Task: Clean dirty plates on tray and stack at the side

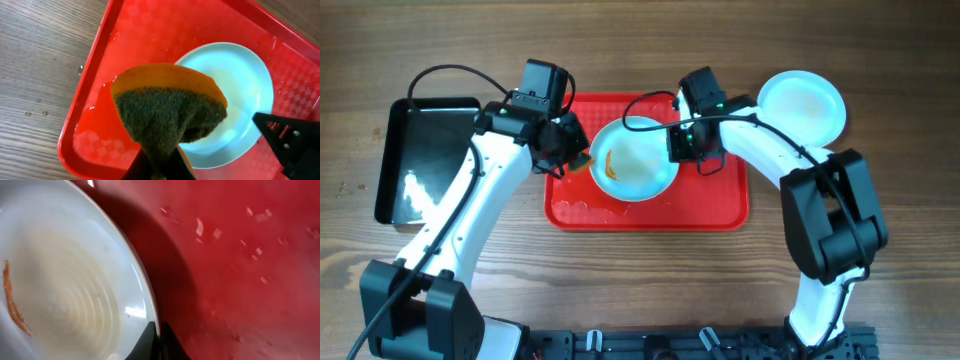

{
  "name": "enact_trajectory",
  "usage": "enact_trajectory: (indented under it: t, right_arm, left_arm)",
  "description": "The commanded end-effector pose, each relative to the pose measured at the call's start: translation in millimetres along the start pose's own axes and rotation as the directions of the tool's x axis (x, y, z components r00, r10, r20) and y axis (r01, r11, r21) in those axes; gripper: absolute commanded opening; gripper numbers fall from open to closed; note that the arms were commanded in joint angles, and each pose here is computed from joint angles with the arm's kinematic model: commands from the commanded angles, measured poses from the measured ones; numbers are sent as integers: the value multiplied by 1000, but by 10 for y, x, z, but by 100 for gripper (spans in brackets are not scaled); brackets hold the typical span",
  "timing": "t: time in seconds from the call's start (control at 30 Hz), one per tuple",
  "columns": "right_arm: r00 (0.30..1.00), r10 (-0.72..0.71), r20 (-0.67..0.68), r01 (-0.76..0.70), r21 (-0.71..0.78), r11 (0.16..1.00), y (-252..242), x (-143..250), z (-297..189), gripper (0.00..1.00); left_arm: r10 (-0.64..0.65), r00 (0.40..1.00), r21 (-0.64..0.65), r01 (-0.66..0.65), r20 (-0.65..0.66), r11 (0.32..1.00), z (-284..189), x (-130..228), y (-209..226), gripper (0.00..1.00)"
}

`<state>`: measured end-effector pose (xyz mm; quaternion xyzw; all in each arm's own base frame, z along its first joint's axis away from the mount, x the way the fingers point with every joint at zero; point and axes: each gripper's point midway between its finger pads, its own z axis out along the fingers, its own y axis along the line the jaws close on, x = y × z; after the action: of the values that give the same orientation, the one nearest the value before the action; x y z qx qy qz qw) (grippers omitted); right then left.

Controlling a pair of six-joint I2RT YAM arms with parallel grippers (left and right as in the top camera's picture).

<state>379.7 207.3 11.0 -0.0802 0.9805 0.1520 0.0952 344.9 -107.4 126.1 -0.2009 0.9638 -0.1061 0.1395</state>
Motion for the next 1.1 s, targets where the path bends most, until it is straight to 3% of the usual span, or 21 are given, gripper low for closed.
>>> enact_trajectory:
  t: [0.0,0.27,0.4,0.53,0.63,0.67,0.7,0.77,0.83,0.93,1.0,1.07]
  right_arm:
    - [996,-81,23,81,0,997,235,-43,63,4]
    - [999,27,32,-28,36,999,251,14,121,4]
    - [999,27,33,-29,32,999,255,9,121,4]
    - [999,28,31,-29,33,999,251,15,124,4]
    - [999,27,31,-28,33,999,251,16,124,4]
    - [999,27,30,-28,34,999,248,22,128,4]
    - [999,27,29,-28,34,999,244,30,135,4]
    - [999,27,29,-28,34,999,243,31,135,4]
    - [999,26,29,-27,34,999,244,30,135,4]
    - [999,25,28,-26,34,999,243,32,136,4]
    - [999,25,28,-26,34,999,243,32,136,5]
    - [999,25,28,-25,34,999,243,32,136,4]
  left_arm:
    - [40,999,32,-40,-8,999,74,102,-180,4]
    - [40,993,15,-39,-115,999,733,338,-236,4]
    - [44,981,79,-30,-188,996,987,443,-366,4]
    - [51,970,58,-38,-240,998,1221,578,-341,4]
    - [154,951,46,-147,-270,988,1376,712,-296,4]
    - [199,944,13,-203,-262,979,1406,702,-209,4]
    - [227,952,-156,-260,-204,953,1403,554,92,4]
    - [249,958,-333,-283,-141,899,1335,377,386,4]
    - [324,945,-588,-286,-42,756,1096,56,773,4]
    - [403,913,-719,-244,55,651,815,-217,871,4]
    - [402,909,-708,-215,107,673,698,-318,777,4]
    - [354,919,-593,-189,174,783,588,-382,499,4]
